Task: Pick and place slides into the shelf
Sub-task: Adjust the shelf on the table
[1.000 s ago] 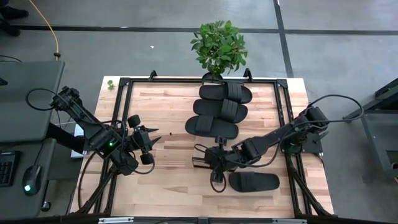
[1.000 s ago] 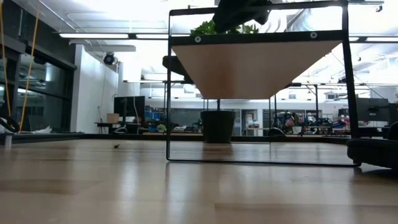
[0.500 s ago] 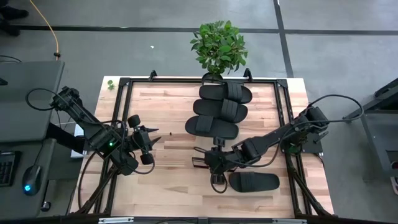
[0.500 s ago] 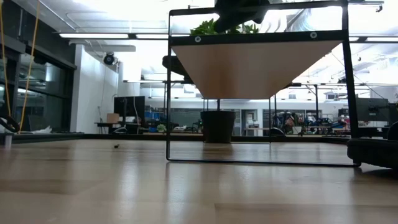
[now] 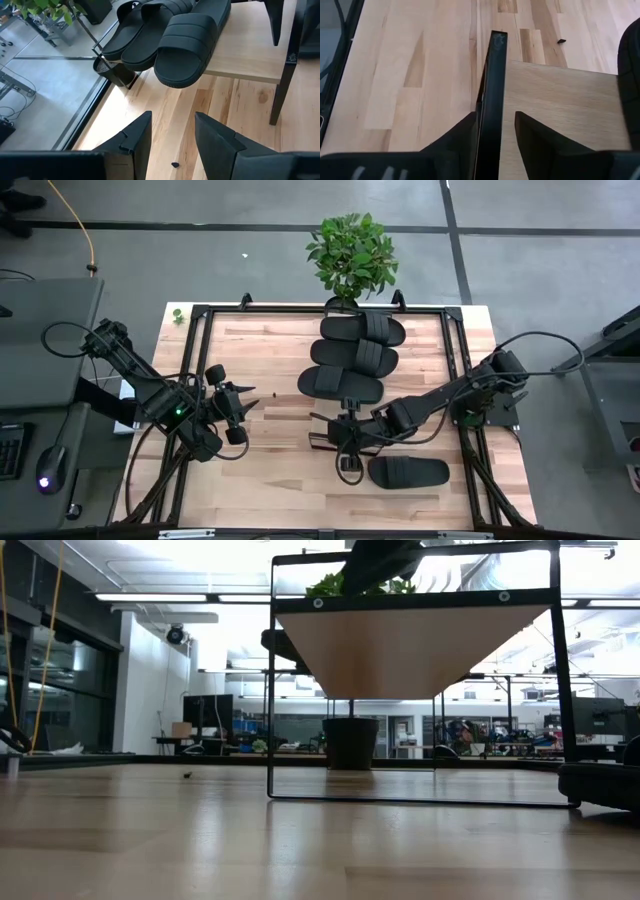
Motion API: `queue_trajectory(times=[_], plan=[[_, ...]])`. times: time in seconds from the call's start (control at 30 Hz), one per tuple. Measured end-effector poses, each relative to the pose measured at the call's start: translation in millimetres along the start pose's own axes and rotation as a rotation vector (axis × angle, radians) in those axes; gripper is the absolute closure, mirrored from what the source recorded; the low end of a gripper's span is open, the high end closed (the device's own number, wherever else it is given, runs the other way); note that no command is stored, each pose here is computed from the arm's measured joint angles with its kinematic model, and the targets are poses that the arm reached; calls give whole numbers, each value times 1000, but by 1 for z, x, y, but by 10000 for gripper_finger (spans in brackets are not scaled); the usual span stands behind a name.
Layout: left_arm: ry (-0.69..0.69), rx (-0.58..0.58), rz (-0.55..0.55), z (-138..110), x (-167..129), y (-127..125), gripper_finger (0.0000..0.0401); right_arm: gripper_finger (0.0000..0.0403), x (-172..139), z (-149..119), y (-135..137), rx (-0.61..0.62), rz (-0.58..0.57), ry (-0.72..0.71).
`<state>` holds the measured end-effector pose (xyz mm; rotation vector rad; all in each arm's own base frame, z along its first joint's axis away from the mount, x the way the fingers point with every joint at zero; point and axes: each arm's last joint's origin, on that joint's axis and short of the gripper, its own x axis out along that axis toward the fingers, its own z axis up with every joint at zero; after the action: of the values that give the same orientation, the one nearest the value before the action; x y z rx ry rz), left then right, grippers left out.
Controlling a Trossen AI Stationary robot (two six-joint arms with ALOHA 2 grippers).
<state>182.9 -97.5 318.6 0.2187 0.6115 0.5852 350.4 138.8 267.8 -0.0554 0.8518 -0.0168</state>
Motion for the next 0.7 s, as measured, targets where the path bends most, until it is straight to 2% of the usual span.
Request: queue_trajectory(times=[0.43,0.7], plan=[[0,0,0,0,0,0,267,380,0,-1,0,10,6,7],[0,0,0,0,0,0,267,376,0,-1,0,-9,15,10]])
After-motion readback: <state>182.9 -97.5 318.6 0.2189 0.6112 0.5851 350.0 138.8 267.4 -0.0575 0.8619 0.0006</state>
